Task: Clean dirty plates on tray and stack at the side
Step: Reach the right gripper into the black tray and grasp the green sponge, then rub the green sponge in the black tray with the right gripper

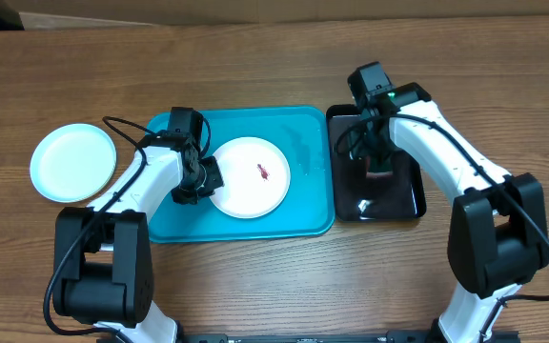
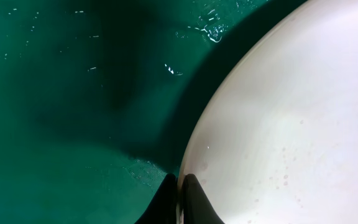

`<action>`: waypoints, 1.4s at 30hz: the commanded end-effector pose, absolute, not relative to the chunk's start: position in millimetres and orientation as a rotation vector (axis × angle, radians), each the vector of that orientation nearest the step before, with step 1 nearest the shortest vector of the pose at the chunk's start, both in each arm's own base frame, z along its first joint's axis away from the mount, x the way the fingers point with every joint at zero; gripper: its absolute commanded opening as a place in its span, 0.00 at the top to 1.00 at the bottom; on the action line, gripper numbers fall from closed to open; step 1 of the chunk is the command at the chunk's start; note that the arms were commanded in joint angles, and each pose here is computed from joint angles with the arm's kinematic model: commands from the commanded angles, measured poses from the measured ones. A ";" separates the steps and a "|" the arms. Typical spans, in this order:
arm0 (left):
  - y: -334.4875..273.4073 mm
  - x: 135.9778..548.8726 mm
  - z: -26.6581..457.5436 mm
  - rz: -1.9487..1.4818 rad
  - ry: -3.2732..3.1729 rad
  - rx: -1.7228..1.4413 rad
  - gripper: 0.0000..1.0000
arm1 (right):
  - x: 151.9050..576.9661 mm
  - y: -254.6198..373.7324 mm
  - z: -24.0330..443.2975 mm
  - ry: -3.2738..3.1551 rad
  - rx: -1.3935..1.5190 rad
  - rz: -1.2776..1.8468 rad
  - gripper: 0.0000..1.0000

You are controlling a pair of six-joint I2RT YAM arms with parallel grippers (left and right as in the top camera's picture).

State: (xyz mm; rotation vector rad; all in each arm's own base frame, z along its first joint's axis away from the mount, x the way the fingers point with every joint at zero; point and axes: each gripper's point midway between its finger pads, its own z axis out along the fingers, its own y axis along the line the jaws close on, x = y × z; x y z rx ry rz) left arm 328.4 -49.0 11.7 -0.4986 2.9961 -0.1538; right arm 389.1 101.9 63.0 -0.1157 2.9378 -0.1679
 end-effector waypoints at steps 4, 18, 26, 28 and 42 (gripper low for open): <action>-44.7 326.4 13.5 -0.104 2.984 -0.508 0.96 | 384.5 88.7 41.7 2.951 -0.054 -0.161 0.35; -44.7 326.2 13.5 -0.104 2.985 -0.508 0.96 | 393.4 90.6 20.6 2.880 -0.040 -0.123 0.39; -44.7 326.2 13.5 -0.104 2.985 -0.507 0.96 | 392.3 90.3 12.7 2.869 -0.038 -0.118 0.55; -44.7 326.2 13.5 -0.104 2.985 -0.508 0.96 | 393.6 90.9 13.4 2.864 -0.038 -0.114 0.96; -44.6 326.0 13.5 -0.103 2.986 -0.507 0.95 | 393.2 97.5 18.5 2.876 -0.045 -0.059 0.66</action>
